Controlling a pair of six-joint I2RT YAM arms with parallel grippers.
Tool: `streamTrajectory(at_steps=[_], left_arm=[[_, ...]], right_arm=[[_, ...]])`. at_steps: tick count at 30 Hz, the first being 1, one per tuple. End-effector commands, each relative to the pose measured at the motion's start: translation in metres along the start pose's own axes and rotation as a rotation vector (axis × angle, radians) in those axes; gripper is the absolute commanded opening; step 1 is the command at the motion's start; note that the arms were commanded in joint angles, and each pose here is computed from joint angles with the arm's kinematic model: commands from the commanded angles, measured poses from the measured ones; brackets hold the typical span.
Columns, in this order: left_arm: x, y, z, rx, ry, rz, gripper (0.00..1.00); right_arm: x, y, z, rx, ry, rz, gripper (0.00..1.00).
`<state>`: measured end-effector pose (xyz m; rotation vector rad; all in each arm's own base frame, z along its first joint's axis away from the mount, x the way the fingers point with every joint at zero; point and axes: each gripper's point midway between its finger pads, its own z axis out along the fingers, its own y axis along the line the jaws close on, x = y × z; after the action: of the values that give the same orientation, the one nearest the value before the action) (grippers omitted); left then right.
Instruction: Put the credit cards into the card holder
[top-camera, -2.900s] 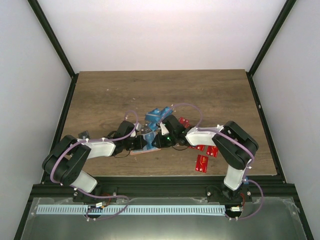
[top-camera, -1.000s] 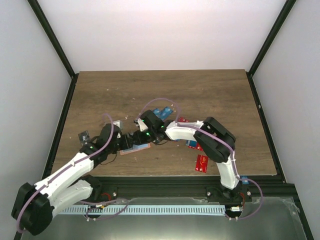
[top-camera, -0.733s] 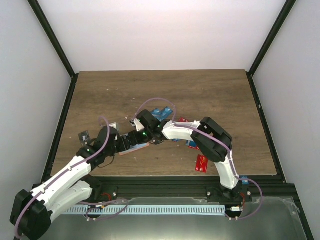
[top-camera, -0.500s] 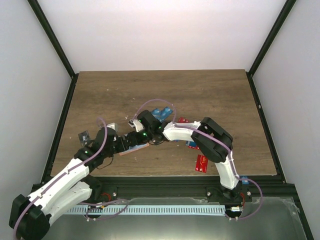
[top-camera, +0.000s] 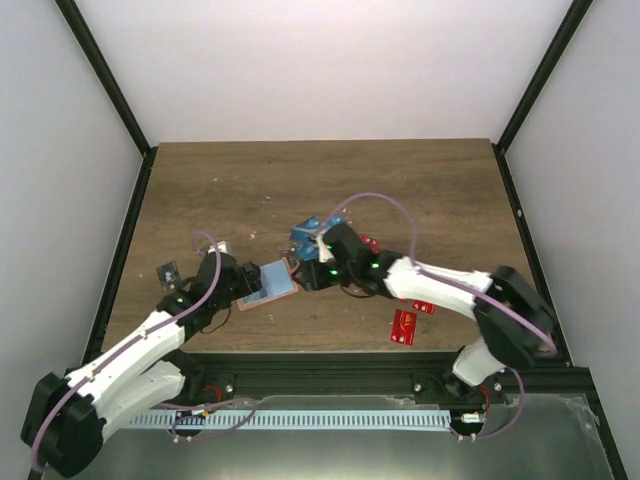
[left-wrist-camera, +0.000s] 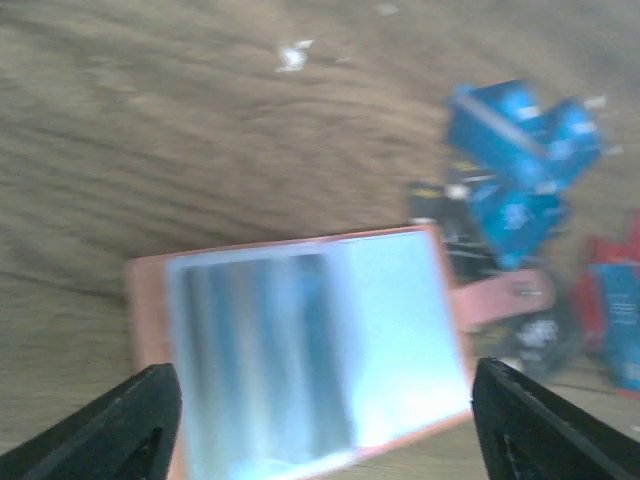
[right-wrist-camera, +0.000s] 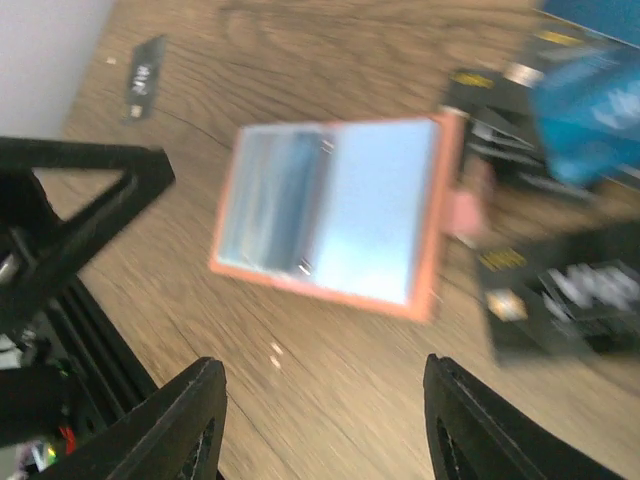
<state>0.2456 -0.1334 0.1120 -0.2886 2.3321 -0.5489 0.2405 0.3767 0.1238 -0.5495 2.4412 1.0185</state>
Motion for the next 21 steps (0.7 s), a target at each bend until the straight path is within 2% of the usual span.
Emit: streamTrajectory(at_steps=[1, 7, 16, 21], left_arm=[[-0.002, 0.056, 0.009, -0.254, -0.078, -0.031, 0.85], [0.007, 0.058, 0.025, -0.253, -0.030, -0.004, 1.00], [0.033, 0.041, 0.061, -0.173, 0.146, 0.109, 1.00], [0.045, 0.043, 0.068, -0.186, 0.210, 0.109, 0.98]], right_arm=[[0.025, -0.048, -0.048, 0.181, -0.028, 0.033, 0.57], [0.052, -0.090, -0.089, 0.323, -0.083, 0.103, 0.69], [0.078, -0.143, -0.127, 0.608, -0.115, 0.277, 0.89], [0.085, -0.146, -0.141, 0.665, -0.100, 0.372, 0.98]])
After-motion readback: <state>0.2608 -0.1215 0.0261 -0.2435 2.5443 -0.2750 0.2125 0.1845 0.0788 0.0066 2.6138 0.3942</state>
